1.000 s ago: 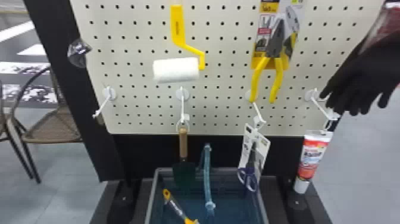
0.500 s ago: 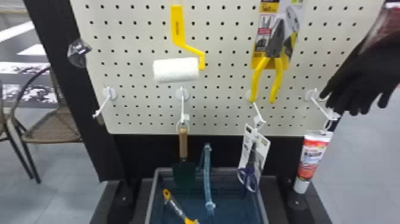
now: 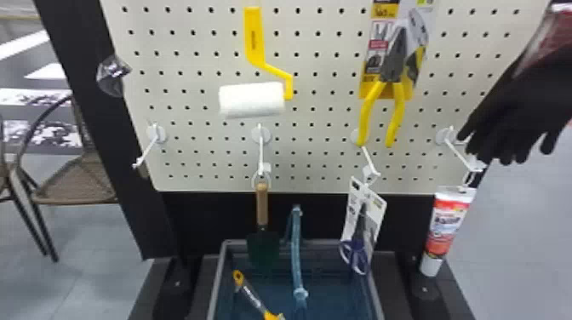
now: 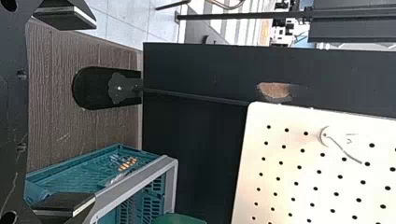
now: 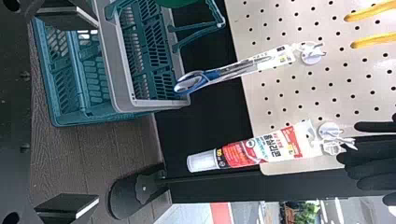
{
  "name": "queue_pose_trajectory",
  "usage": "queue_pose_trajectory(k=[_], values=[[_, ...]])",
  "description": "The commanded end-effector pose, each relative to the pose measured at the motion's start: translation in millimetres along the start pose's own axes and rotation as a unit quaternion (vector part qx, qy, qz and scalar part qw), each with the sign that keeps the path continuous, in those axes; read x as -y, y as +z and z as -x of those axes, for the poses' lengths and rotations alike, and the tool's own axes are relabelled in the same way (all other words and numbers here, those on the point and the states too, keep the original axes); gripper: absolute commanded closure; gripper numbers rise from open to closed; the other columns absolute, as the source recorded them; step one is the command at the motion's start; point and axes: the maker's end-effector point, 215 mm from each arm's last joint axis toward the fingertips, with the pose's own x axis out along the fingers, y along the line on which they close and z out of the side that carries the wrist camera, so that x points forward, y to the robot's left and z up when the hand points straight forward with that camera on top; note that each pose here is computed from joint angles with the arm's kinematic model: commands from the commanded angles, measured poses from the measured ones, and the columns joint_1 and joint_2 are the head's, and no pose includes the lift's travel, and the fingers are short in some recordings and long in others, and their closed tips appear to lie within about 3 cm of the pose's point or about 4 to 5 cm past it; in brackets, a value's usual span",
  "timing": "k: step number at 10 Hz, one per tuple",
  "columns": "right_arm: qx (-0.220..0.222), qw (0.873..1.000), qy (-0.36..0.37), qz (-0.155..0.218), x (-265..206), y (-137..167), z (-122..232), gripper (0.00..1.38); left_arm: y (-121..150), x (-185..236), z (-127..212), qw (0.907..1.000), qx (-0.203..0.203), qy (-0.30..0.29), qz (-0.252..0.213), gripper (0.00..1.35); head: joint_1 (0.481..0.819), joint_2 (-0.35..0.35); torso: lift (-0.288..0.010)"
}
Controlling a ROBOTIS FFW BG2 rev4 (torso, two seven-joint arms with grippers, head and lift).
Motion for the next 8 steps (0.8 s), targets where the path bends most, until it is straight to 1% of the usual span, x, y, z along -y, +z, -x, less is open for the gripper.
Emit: queue_pose_trajectory(k=[1, 8], values=[[0.000, 1.000, 0.000, 0.000, 0.0, 0.0, 0.0, 0.00, 0.0, 0.0, 0.0, 1.0000, 0.000, 0.000, 0.000, 0.00, 0.549, 0.000, -0.100], [0.000, 1.000, 0.000, 0.000, 0.0, 0.0, 0.0, 0.00, 0.0, 0.0, 0.0, 1.0000, 0.000, 0.000, 0.000, 0.00, 0.549, 0.000, -0.100]])
